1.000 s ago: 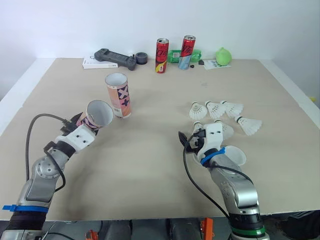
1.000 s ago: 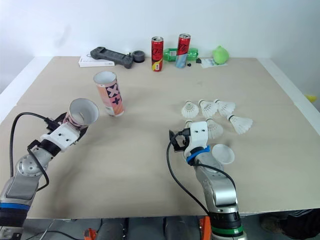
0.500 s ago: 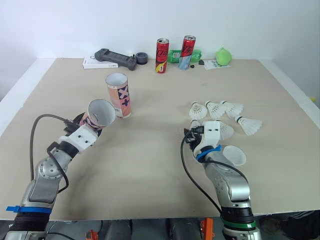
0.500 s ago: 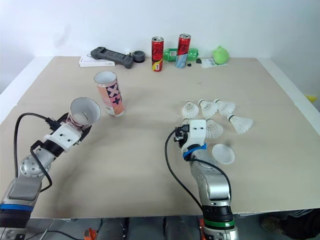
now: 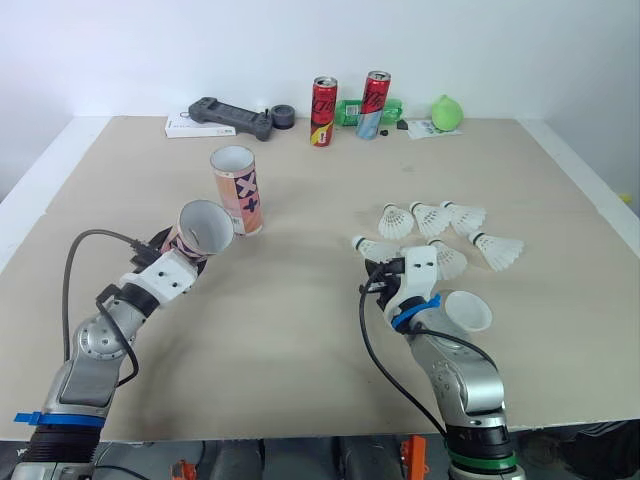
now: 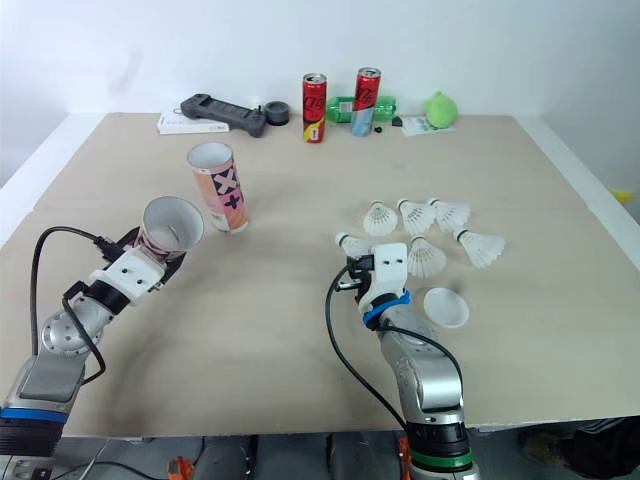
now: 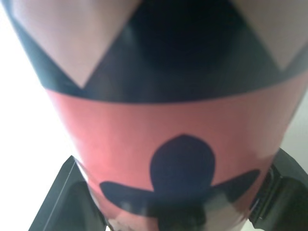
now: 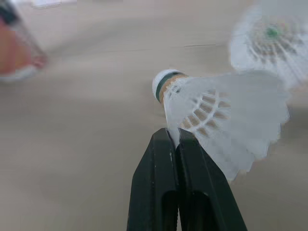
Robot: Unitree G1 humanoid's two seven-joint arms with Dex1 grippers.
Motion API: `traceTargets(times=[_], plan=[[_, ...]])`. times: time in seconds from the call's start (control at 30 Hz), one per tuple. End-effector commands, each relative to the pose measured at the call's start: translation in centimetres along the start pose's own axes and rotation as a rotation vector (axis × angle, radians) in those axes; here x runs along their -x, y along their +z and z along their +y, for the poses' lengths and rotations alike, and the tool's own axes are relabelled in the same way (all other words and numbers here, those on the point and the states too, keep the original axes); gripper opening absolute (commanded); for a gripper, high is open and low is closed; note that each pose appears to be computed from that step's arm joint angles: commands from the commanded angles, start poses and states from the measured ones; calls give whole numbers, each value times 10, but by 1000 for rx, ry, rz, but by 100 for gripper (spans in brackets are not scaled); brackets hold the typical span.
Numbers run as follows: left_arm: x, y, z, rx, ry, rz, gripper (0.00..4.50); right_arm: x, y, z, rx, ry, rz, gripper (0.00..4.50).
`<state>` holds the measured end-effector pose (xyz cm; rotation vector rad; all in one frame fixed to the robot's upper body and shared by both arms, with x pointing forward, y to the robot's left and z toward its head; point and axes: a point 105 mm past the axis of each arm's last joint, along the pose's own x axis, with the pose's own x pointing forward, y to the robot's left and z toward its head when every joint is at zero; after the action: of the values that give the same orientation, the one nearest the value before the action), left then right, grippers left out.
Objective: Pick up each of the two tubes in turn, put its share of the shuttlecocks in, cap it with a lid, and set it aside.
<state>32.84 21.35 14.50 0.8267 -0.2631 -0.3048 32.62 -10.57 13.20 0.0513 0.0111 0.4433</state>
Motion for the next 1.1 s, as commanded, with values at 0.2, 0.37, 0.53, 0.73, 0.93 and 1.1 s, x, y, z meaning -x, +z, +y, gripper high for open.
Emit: traceTargets(times=[0.2,0.37,0.53,0.73,0.93,1.1], plan=[[-12,0,-6,-76,-39,40,303,0,94,87,316,569,-313,5],[-11,-1,-5,-74,-32,57,303,-9,97,95,333,610,-315,5],[-6,-5,-15,-78,-61,86,303,-9,87,106,340,664,-302,5],[-7,-9,-19,-77,-72,110,303,-18,96,124,328,695,-347,5],[-9,-8,-21,-74,-73,115,303,-30,88,140,340,717,-332,5],[-11,-4,-26,-63,-74,105,303,-35,68,150,353,775,-239,5]])
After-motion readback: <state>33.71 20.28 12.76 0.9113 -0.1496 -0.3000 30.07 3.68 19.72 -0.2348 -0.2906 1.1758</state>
